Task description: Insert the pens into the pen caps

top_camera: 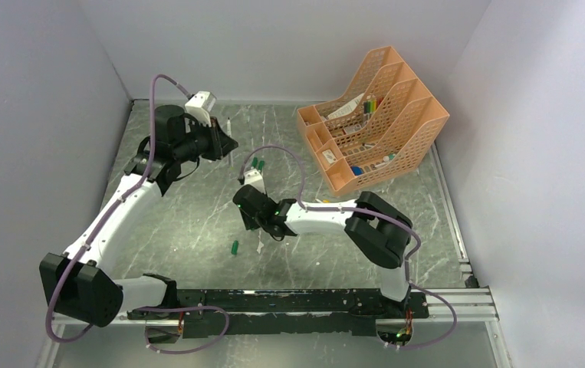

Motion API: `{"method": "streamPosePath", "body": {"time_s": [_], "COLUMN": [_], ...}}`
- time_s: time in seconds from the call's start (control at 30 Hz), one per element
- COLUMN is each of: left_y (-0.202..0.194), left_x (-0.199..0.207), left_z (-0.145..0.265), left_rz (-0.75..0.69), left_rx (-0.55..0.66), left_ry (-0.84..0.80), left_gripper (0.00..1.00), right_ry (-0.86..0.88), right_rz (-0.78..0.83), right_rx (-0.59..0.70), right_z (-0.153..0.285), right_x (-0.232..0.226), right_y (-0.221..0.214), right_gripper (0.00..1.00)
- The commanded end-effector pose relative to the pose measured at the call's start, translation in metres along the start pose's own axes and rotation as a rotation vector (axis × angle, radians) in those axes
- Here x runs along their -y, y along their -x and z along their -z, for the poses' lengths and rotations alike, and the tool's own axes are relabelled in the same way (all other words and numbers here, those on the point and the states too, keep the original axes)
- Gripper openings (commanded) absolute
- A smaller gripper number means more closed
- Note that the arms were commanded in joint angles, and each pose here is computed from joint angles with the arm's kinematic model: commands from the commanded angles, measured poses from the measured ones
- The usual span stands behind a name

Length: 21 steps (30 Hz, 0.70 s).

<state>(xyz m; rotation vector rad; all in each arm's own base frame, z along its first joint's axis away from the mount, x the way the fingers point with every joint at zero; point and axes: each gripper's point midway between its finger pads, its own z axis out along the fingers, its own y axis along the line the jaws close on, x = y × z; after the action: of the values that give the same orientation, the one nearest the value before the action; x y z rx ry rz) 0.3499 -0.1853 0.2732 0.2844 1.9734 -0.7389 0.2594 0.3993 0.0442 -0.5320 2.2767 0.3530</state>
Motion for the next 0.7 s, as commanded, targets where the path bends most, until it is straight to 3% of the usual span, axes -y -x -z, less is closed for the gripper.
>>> {"method": "streamPosePath", "body": {"time_s": [0.0,0.27,0.33,0.53,0.67], "left_y": [0.012,0.015,0.014,0.015,0.013], "left_x": [-0.007,-0.014,-0.014,-0.014,-0.013], "left_z": [0.009,0.013,0.013,0.014,0.013], "left_rz": [-0.006,0.002,0.003,0.001,0.012], "left_rx": [0.052,0.071,0.069,0.076,0.072], "left_ry": [0.043,0.075,0.076,0.074,0.062], "left_gripper": [0.07,0.07,0.07,0.07,0.07], "right_ry": [-0.066,-0.084,-0.085,-0.06,-0.042], "right_rz": [-0.015,-0.032,-0.029,-0.036,-0.059], "right_rx": [-0.051,-0.093,-0.096,-0.078,-0.025], "right_z": [-0.008,-0.017,-0.017,-0.01,0.002], "right_x": [0.006,0.004,0.003,-0.002,0.001], "right_y": [-0.021,-0.045,-0.047,-0.039,-0.028], "right_gripper": [0.42,0.38,0.25,0.03,0.0]}}
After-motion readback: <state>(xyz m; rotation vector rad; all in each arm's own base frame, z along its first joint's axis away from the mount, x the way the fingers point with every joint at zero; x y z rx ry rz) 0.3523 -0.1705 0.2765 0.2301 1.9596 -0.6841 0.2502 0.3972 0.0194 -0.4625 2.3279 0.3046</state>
